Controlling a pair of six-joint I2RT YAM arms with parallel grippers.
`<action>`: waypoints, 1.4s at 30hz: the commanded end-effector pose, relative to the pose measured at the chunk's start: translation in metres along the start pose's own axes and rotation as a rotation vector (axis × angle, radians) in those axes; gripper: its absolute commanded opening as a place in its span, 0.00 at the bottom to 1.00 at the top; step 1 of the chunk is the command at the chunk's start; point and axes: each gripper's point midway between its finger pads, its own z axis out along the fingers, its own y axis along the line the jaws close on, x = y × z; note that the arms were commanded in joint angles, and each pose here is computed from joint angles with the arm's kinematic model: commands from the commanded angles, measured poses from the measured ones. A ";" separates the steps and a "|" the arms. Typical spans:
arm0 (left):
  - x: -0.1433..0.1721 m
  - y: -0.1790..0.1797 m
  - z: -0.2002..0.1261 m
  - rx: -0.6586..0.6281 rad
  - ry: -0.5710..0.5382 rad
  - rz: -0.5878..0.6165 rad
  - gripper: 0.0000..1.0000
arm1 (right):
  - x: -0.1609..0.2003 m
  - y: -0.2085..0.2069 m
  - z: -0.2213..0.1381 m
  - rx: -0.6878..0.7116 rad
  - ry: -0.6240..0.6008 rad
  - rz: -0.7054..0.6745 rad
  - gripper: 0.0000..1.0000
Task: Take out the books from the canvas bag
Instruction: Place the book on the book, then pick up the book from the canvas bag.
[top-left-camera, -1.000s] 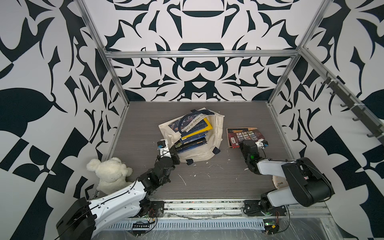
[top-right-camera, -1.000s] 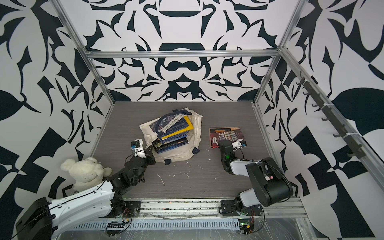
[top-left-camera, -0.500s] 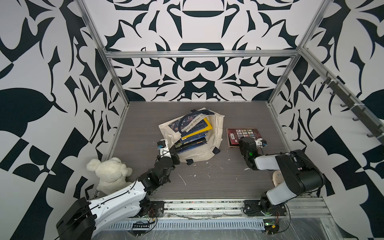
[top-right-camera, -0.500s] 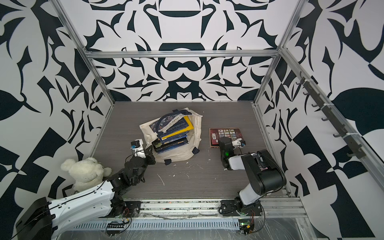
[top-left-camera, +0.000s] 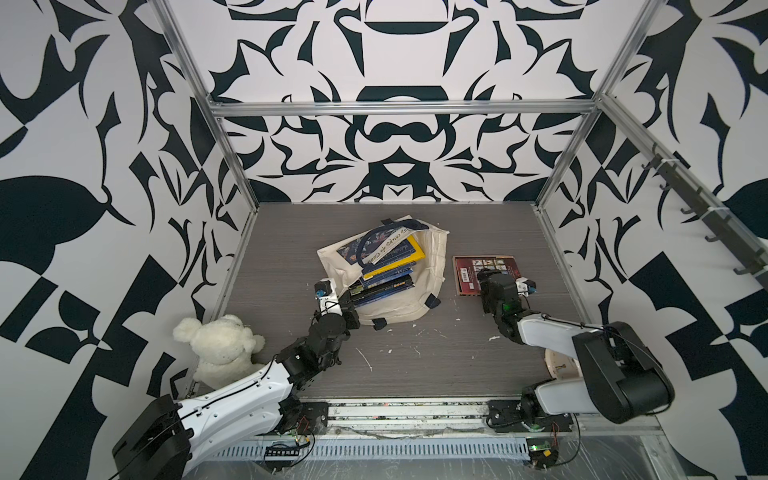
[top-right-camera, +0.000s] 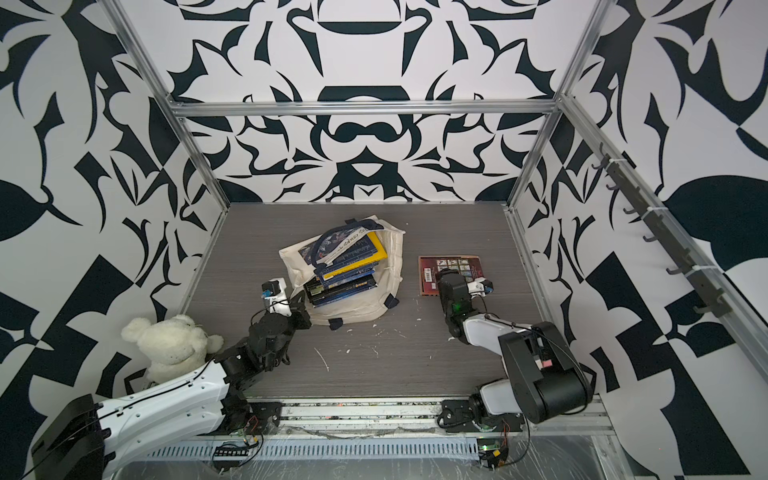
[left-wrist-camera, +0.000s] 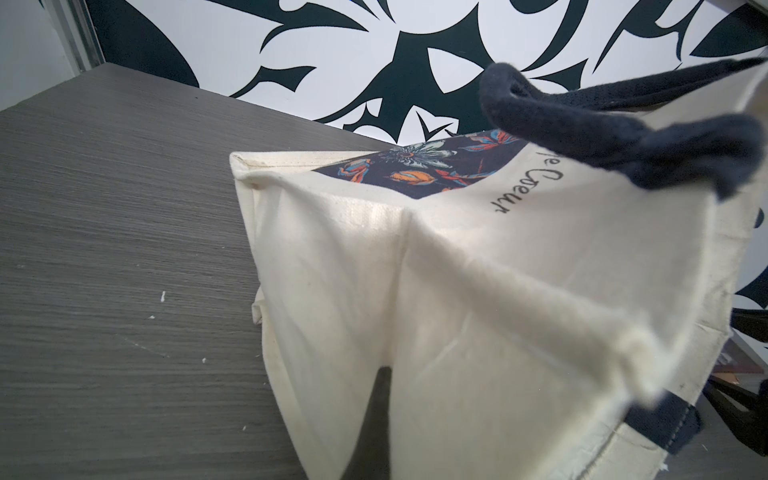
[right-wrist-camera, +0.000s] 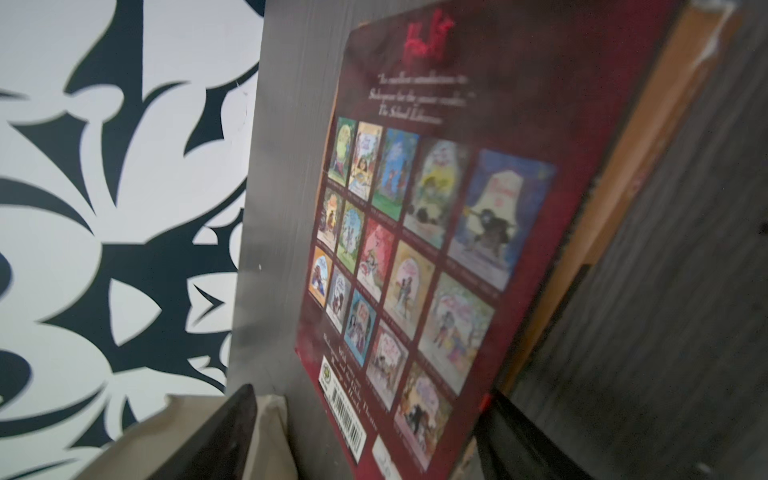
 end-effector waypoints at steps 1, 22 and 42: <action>-0.015 -0.005 -0.003 0.028 -0.050 -0.043 0.00 | -0.008 0.003 -0.014 0.044 -0.008 -0.040 0.99; -0.015 -0.012 -0.004 0.070 -0.054 -0.039 0.00 | 0.092 0.099 -0.118 -0.283 0.151 -0.446 0.79; -0.013 -0.015 -0.004 0.088 -0.044 -0.033 0.00 | 0.267 0.148 -0.107 -0.430 0.355 -0.622 0.45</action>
